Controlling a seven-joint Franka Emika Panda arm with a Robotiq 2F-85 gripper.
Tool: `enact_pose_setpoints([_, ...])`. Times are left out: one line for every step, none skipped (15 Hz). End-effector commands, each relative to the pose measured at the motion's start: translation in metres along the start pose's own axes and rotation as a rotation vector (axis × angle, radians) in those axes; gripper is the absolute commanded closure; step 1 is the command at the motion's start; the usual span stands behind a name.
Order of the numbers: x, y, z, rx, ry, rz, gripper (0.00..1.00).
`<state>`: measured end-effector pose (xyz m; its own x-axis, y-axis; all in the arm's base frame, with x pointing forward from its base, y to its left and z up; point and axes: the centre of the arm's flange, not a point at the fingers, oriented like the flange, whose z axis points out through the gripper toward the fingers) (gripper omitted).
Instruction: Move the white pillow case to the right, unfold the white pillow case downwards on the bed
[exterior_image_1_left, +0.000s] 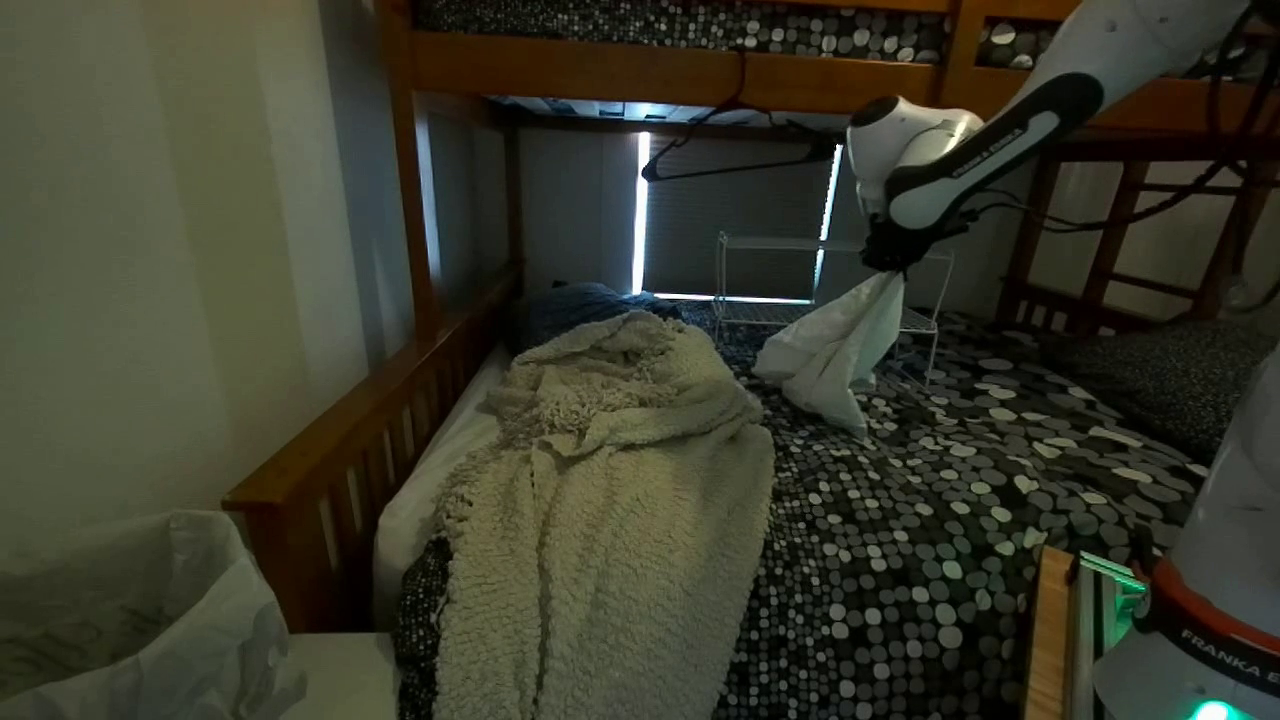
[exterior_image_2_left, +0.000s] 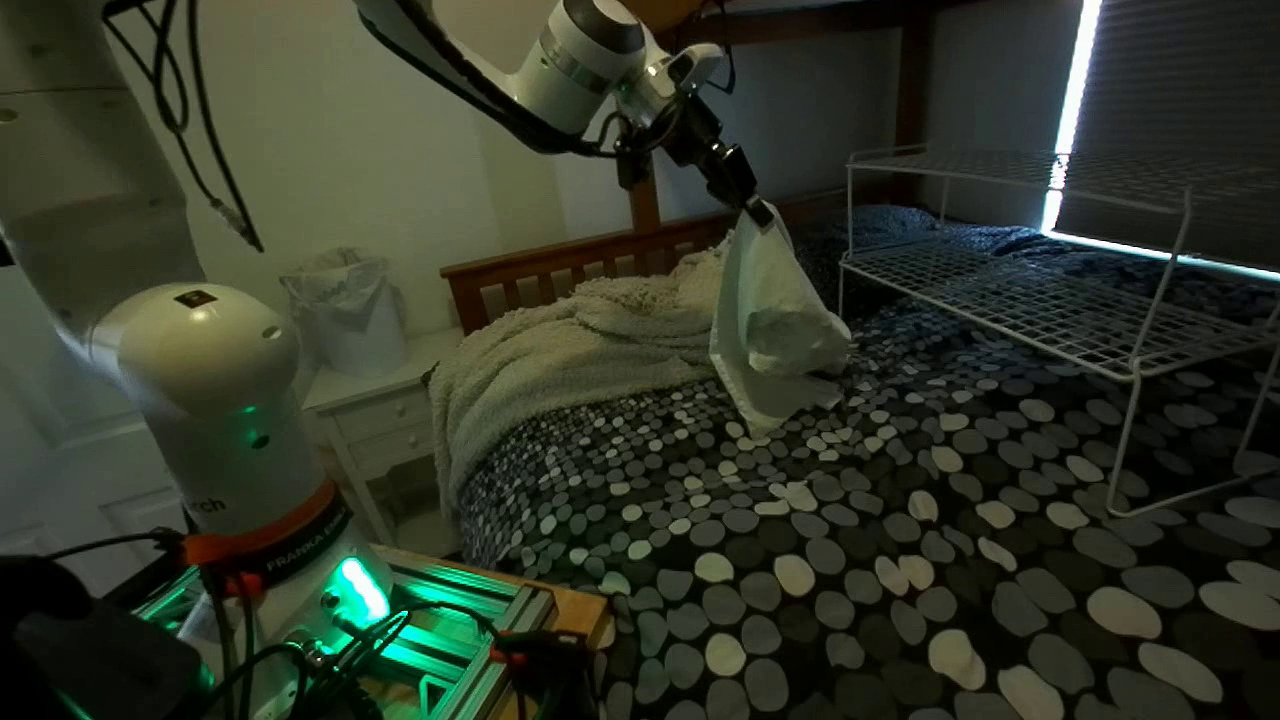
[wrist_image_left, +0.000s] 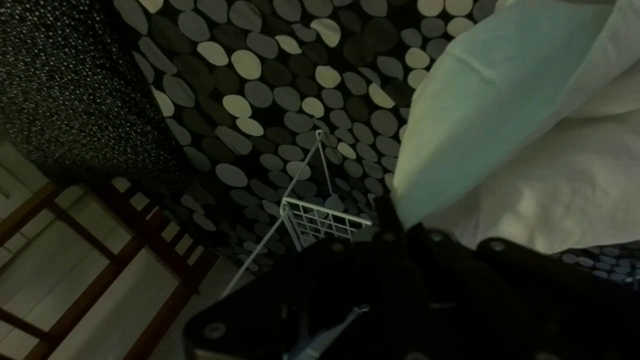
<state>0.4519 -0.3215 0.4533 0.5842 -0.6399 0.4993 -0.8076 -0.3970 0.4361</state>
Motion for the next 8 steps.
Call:
enact_pose_setpoints([-0.025,0.092,-0.013,0.089,-0.02,0.024,0.99])
enact_pose_setpoints([-0.026,0.115,-0.015,0.098,-0.025,0.046,0.99])
enact_pose_setpoints([-0.024,0.138,-0.014,0.101,-0.034,0.096,0.99])
enact_pose_setpoints([-0.018,0.156,-0.014,0.114,-0.042,0.134,0.99])
enact_pose_setpoints([-0.014,0.176,-0.014,0.124,-0.058,0.196,0.99])
enact_pose_setpoints([-0.008,0.194,-0.014,0.131,-0.066,0.244,0.99])
enact_pose_setpoints([-0.002,0.211,-0.013,0.136,-0.076,0.311,0.99])
enact_pose_setpoints([0.0,0.226,-0.013,0.141,-0.084,0.37,0.99])
